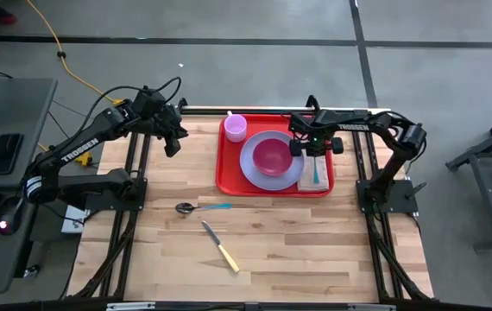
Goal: Set up tray
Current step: Put the blue fork on top of the napkin to the right of the purple plate in the red tray
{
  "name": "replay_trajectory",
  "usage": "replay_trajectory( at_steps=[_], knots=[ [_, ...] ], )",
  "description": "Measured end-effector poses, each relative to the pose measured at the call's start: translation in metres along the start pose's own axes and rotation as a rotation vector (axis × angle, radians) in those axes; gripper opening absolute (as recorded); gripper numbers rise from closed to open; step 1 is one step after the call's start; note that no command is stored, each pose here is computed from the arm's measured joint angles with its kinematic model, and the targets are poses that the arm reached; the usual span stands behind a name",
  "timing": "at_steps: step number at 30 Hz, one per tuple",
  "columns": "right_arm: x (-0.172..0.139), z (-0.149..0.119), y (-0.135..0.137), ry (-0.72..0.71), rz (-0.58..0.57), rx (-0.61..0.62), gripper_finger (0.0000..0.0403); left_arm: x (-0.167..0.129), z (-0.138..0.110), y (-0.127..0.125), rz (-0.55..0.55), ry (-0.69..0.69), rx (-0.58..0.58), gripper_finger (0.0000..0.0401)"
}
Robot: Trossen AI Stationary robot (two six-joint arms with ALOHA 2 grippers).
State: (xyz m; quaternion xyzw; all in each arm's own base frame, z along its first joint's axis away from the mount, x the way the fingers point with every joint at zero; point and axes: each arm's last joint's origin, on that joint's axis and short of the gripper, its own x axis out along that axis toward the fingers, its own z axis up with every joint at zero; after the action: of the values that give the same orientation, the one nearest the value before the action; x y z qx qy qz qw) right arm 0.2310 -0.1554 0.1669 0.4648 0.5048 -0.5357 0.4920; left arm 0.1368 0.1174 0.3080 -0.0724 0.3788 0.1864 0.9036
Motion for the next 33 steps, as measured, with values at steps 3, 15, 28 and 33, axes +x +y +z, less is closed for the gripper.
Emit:
replay_trajectory(
  at_steps=[3,15,28,33],
  knots=[
    [0.000,0.000,0.000,0.000,0.000,-0.008,0.0000,0.000,0.000,0.000,0.000,0.000,0.000,0.0085],
    [0.000,0.000,0.000,0.000,-0.003,-0.030,0.0000,0.000,0.000,0.000,-0.001,0.002,0.000,0.0085],
    [0.018,-0.007,-0.010,0.038,0.018,0.026,0.0000,0.000,-0.001,0.000,-0.002,0.005,0.001,0.0085],
    [0.016,-0.006,-0.010,0.016,0.028,0.028,0.0000,0.000,-0.001,0.000,-0.002,0.005,0.000,0.0085]
  ],
)
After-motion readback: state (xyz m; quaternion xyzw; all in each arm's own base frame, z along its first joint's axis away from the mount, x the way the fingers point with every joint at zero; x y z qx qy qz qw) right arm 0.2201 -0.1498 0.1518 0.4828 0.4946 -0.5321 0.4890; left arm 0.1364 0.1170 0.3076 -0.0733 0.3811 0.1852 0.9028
